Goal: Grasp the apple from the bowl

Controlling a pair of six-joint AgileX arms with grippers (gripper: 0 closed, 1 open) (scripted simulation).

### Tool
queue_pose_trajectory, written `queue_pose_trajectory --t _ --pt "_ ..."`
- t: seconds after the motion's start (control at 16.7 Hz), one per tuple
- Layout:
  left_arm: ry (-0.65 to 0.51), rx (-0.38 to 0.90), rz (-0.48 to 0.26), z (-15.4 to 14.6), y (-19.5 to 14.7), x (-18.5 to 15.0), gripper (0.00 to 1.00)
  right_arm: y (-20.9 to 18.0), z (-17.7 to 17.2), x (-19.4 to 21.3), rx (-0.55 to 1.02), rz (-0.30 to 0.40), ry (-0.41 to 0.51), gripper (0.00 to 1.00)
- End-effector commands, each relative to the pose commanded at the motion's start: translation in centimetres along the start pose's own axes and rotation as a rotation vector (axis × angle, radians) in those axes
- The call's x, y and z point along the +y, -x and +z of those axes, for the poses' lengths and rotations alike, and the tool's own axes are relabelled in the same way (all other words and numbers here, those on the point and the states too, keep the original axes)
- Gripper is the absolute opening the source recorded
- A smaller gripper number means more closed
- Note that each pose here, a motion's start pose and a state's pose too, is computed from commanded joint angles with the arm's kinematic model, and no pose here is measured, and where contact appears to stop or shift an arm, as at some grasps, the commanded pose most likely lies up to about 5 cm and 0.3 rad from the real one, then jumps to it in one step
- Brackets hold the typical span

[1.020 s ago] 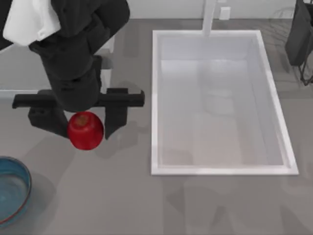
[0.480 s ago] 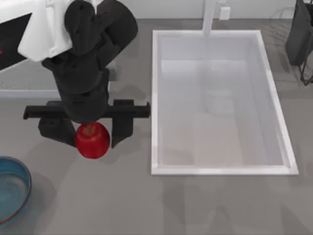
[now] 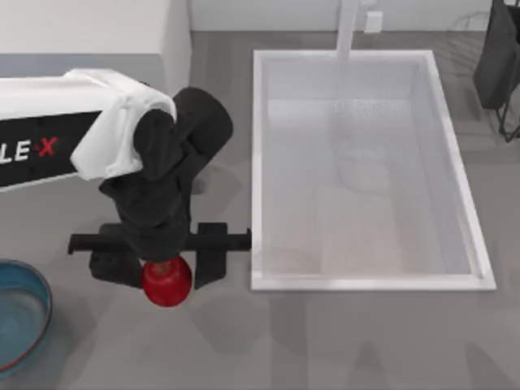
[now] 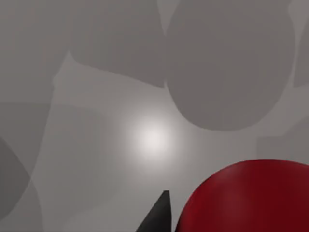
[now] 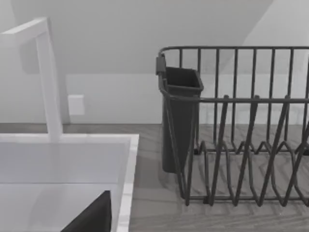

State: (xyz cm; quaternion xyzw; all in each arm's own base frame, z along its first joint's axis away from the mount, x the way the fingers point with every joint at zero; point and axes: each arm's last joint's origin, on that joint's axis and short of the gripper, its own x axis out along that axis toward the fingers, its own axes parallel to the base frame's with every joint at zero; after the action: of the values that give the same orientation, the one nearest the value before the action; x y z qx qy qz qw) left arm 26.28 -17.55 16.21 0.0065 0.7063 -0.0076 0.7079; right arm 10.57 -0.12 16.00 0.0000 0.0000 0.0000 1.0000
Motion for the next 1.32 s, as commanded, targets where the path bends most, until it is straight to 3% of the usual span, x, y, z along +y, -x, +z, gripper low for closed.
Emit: queue_pose_trajectory --t 0.3,1.08,1.32 --pt "0.0 0.002 0.001 -0.07 -0.31 0.04 0.0 0.0 0.0 0.0 0.0 0.0 0.0 1.0" --pt "0.0 0.002 0.001 -0.07 -0.31 0.04 0.98 0.0 0.0 0.0 0.0 0.0 0.0 1.0" --pt "0.0 0.002 0.001 -0.07 -0.31 0.04 1.0 0.0 0.0 0.0 0.0 0.0 0.0 1.0"
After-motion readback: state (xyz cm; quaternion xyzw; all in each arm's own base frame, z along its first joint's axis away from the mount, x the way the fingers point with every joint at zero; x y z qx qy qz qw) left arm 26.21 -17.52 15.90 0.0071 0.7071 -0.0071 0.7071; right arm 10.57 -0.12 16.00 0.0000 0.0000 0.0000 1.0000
